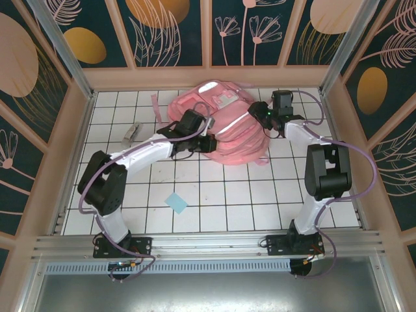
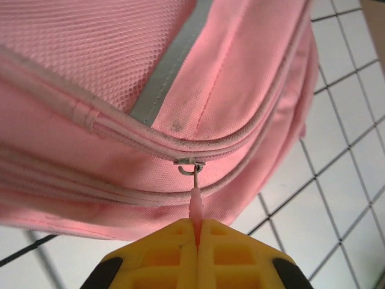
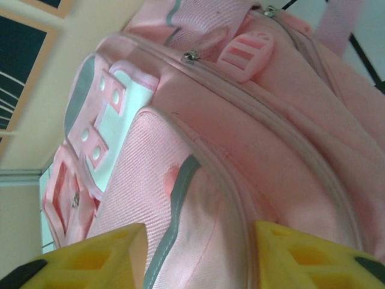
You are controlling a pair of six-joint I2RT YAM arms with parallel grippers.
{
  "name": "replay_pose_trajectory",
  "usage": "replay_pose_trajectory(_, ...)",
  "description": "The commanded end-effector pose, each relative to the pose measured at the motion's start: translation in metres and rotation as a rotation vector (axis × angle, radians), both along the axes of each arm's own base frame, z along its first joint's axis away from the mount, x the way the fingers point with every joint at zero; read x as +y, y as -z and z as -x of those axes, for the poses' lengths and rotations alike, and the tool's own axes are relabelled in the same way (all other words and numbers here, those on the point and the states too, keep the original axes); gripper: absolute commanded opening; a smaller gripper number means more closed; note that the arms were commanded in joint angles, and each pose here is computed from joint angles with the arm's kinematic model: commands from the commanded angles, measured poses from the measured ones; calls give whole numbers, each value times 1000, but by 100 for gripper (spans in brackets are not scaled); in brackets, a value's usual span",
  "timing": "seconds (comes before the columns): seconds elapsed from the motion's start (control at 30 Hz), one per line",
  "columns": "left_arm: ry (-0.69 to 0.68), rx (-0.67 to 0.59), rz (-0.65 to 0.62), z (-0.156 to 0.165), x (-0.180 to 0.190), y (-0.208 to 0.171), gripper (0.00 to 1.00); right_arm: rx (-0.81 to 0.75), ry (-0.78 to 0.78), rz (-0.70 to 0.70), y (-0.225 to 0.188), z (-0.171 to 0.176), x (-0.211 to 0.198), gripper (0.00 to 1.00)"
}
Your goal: Pack the student bag
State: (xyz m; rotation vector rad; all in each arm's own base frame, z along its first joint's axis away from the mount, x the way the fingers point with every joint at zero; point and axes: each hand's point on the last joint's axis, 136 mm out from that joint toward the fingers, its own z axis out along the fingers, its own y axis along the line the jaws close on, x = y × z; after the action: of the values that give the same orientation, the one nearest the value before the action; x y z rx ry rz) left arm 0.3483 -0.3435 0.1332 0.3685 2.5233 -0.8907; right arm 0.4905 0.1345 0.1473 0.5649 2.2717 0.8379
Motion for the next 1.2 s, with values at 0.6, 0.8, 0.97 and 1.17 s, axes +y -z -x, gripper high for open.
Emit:
replay_pose_trajectory(0.6,67,-50,118,-25,-60,-27,0,61,-81,-136,12,69,37,51)
replay_pose_trajectory(0.8,67,-37,116,-19,-59,-22,0,96,-73,-118,28,65,41,50)
replay_pose_trajectory(0.97,66,-26,109,-16,-57,-16,0,142,-17,-27,46,71,28,51)
replay_pose_trajectory(1.17,69,-18,115,-14,-58,-15,0,137,-48,-69,50,64,46,51)
